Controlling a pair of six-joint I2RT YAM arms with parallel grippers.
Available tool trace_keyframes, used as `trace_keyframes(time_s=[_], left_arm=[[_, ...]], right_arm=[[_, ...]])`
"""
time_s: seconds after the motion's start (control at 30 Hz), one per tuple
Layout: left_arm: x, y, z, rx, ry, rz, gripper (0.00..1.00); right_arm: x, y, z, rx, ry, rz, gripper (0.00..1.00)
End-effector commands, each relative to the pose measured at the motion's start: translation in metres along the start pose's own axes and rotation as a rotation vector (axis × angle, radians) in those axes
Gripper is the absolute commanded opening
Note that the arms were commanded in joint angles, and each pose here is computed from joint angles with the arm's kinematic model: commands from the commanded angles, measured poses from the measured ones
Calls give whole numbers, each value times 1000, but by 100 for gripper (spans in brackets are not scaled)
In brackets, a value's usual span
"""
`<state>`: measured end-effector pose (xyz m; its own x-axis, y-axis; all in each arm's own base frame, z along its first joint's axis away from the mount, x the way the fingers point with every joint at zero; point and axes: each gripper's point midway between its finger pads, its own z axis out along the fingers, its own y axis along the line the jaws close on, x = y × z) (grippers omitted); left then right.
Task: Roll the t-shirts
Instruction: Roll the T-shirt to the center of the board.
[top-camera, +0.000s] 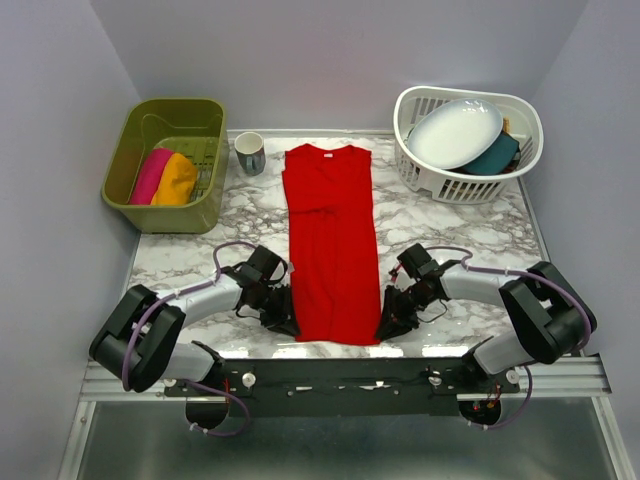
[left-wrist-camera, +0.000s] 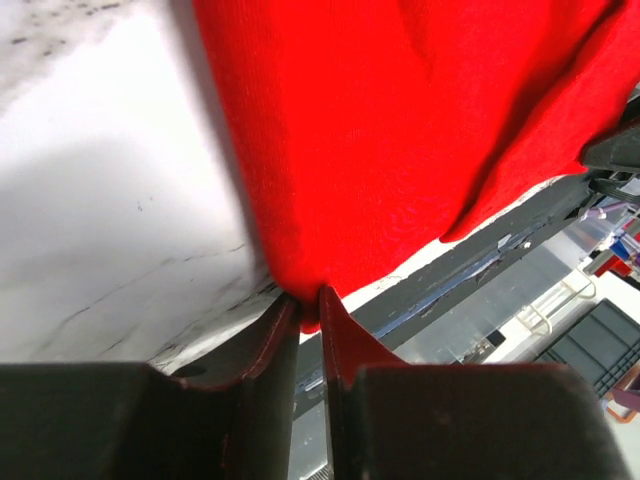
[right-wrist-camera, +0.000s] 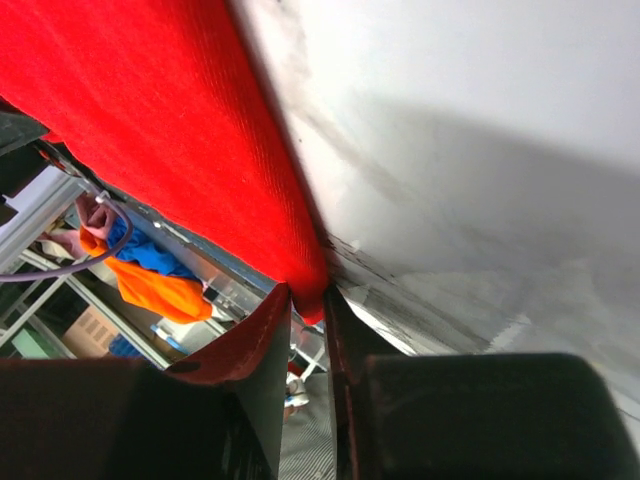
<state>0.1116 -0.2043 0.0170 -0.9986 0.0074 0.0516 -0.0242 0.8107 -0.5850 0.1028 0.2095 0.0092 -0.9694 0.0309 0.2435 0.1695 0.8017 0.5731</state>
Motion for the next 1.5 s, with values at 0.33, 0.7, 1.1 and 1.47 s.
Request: trace_keyframes(time_s=[0.33,0.7,1.1,1.47], left_arm=[[-8,-12,-4,79,-75,87,0],[-11,-30,-19,130,-79,156,0],[-52,-37,-46,123,-197,188,0],[-88,-29,-62,89,-292,167,0]], right_arm=[[-22,-41,0,194,-173,-46,1],[-41,-12,-27,156,-266,-118,0],[-59,26,-52,81,-327,-191,0],[-89,54,-66,25,-408,-211,0]])
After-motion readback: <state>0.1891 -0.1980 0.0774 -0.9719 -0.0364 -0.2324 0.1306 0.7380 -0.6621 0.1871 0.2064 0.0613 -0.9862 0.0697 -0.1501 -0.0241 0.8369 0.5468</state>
